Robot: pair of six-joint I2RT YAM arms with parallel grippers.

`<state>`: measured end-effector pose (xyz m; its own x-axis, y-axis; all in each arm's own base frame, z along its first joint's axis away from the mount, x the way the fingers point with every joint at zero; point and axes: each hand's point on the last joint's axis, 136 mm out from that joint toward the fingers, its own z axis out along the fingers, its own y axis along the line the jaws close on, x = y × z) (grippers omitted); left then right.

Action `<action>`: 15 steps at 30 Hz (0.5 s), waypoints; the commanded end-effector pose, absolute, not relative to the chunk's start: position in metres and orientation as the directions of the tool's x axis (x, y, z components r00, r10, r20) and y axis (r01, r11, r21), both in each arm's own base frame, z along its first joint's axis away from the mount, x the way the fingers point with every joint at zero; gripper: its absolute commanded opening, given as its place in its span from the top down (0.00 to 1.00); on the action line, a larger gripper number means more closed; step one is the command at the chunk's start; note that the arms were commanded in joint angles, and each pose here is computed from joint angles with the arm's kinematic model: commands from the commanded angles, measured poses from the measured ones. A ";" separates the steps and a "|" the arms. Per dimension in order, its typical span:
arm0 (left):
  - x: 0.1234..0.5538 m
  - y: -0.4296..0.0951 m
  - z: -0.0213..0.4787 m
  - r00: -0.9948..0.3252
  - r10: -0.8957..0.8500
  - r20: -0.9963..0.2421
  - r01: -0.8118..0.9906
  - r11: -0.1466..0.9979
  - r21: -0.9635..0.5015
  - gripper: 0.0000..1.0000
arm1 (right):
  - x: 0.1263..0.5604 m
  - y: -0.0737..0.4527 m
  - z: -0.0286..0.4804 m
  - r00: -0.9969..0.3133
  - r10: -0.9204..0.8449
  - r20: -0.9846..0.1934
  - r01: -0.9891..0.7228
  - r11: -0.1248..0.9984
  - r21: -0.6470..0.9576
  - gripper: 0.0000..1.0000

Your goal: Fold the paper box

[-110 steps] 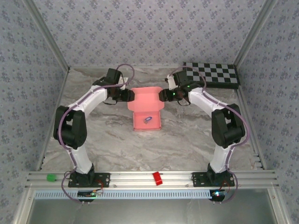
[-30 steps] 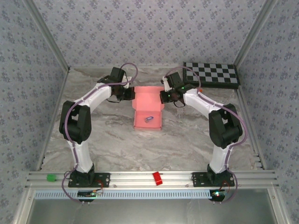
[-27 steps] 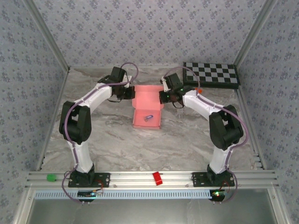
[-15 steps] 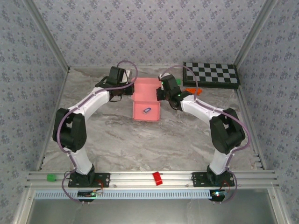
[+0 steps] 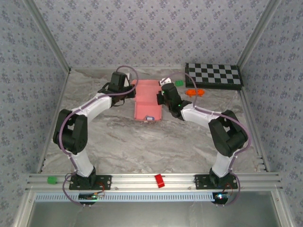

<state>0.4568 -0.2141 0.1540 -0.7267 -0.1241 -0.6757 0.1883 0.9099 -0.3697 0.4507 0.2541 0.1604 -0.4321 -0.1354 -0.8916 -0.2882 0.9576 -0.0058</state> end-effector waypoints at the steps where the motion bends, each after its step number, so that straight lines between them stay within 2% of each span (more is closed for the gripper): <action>1: 0.462 -0.220 0.174 -0.691 -0.174 -0.702 0.188 0.894 -0.407 1.00 | 0.462 0.256 0.179 -0.352 -0.110 -0.929 -0.257 0.966 -0.017 1.00; 15: 0.463 -0.217 0.163 -0.676 -0.280 -0.681 0.110 0.876 -0.469 1.00 | 0.464 0.248 0.167 -0.335 -0.058 -0.941 -0.120 0.993 -0.019 1.00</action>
